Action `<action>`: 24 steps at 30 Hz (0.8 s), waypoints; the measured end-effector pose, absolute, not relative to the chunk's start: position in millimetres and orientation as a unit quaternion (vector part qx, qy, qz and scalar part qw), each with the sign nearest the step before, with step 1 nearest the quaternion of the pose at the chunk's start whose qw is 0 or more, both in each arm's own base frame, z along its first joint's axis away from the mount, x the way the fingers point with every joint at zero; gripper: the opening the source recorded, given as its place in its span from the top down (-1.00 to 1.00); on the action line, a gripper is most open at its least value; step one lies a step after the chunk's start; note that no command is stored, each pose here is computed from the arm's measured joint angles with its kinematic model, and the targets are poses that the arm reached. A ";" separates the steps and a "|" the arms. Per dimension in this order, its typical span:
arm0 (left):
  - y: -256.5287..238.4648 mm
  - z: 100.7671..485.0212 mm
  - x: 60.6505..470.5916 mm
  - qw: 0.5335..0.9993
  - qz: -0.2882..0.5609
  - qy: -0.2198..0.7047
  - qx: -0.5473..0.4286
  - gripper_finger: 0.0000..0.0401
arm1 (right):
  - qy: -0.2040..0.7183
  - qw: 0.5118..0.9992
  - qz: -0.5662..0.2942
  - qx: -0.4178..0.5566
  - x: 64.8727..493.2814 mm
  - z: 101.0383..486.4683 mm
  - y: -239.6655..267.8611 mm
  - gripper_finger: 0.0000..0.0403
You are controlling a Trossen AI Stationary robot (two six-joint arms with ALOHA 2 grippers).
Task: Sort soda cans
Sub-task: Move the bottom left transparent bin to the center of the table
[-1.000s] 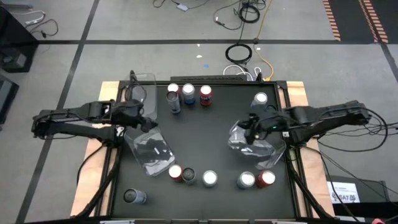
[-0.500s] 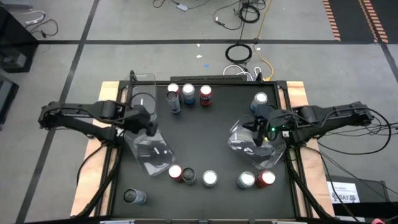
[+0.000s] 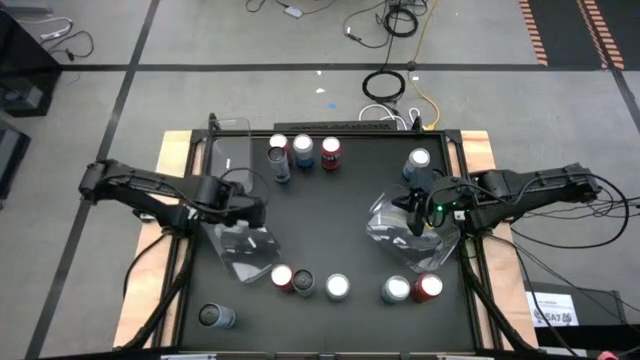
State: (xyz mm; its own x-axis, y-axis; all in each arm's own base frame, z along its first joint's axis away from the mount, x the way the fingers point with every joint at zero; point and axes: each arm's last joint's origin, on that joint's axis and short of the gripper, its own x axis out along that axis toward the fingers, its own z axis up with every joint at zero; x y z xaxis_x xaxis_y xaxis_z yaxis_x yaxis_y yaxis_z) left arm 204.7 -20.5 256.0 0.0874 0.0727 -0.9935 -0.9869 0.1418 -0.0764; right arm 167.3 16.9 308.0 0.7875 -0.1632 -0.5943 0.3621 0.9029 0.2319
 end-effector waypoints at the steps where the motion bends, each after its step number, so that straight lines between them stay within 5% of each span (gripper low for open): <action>1: -21.0 252.4 208.2 0.572 0.464 0.497 -0.459 -0.94 | 0.294 0.930 -0.141 0.169 167.3 308.0 16.9 1.00; 9: -19.9 228.2 226.8 0.557 0.472 0.540 -0.419 -0.85 | 0.285 0.932 -0.140 0.174 168.5 309.3 17.1 1.00; 24: -11.4 188.8 265.3 0.638 0.368 0.602 -0.308 0.00 | 0.284 0.929 -0.144 0.187 168.4 309.2 17.1 1.00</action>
State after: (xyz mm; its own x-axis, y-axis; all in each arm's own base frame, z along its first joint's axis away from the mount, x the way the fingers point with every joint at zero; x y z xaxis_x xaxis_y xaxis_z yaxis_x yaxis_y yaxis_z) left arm 265.3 -11.4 188.8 0.0038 0.0993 -0.9950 -0.8402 0.5399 0.0506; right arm 168.4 17.1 309.2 0.7971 -0.1618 -0.5818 0.3742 0.8885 0.2656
